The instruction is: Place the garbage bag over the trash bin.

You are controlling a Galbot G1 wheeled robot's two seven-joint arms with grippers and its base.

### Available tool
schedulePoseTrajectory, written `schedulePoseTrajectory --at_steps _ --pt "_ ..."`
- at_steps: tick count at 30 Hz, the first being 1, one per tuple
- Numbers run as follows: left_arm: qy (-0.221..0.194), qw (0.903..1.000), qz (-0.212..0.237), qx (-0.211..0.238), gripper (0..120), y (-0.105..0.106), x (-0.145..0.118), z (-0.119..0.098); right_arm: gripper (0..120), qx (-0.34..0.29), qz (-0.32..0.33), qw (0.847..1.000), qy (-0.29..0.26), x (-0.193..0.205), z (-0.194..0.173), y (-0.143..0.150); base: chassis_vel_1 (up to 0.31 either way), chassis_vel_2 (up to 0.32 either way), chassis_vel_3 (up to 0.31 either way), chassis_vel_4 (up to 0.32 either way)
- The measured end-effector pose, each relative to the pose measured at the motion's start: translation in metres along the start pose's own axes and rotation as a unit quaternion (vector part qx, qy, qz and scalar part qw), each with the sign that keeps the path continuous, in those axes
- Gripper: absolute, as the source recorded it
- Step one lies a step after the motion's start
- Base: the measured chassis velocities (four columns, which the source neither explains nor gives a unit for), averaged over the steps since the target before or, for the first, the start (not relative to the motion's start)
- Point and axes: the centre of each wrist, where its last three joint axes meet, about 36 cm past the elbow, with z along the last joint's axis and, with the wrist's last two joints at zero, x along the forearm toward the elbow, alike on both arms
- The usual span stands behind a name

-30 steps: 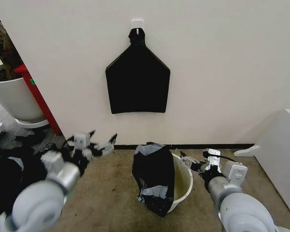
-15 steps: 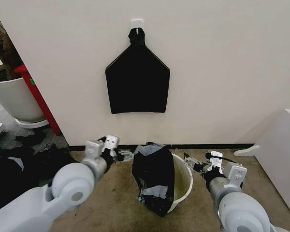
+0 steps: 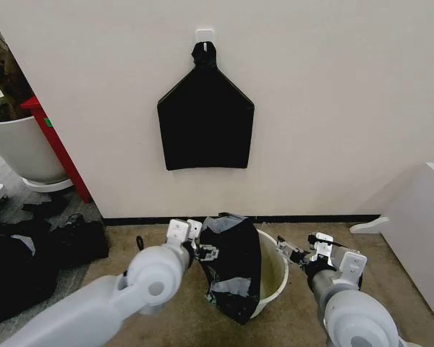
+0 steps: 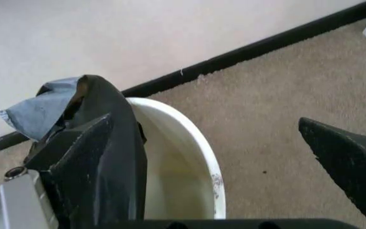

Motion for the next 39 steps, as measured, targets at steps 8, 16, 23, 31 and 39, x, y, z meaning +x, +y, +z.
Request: schedulePoseTrajectory --at_steps 8,16,23,31,39 --pt "0.009 0.9999 0.006 0.007 100 -0.02 -0.018 0.003 100 -0.006 0.001 1.0 0.013 -0.001 0.005 0.001 0.0 0.0 0.0 0.0" --pt "0.015 0.9998 0.001 0.015 100 -0.034 -0.035 -0.002 100 -0.008 0.011 1.0 0.026 -0.002 0.007 -0.002 0.0 0.0 0.0 0.0" --pt "0.023 0.9994 -0.016 0.017 100 -0.044 -0.054 0.004 100 -0.013 0.014 0.999 0.034 -0.003 0.009 -0.001 0.0 0.0 0.0 0.0" --pt "0.038 0.9988 -0.019 0.025 100 -0.057 -0.071 0.009 100 -0.023 0.023 0.998 0.046 -0.003 0.009 -0.001 0.0 0.0 0.0 0.0" --pt "0.05 0.9979 -0.024 0.033 100 -0.063 -0.083 0.016 100 -0.03 0.029 0.997 0.058 -0.007 0.011 -0.002 0.0 0.0 0.0 0.0"
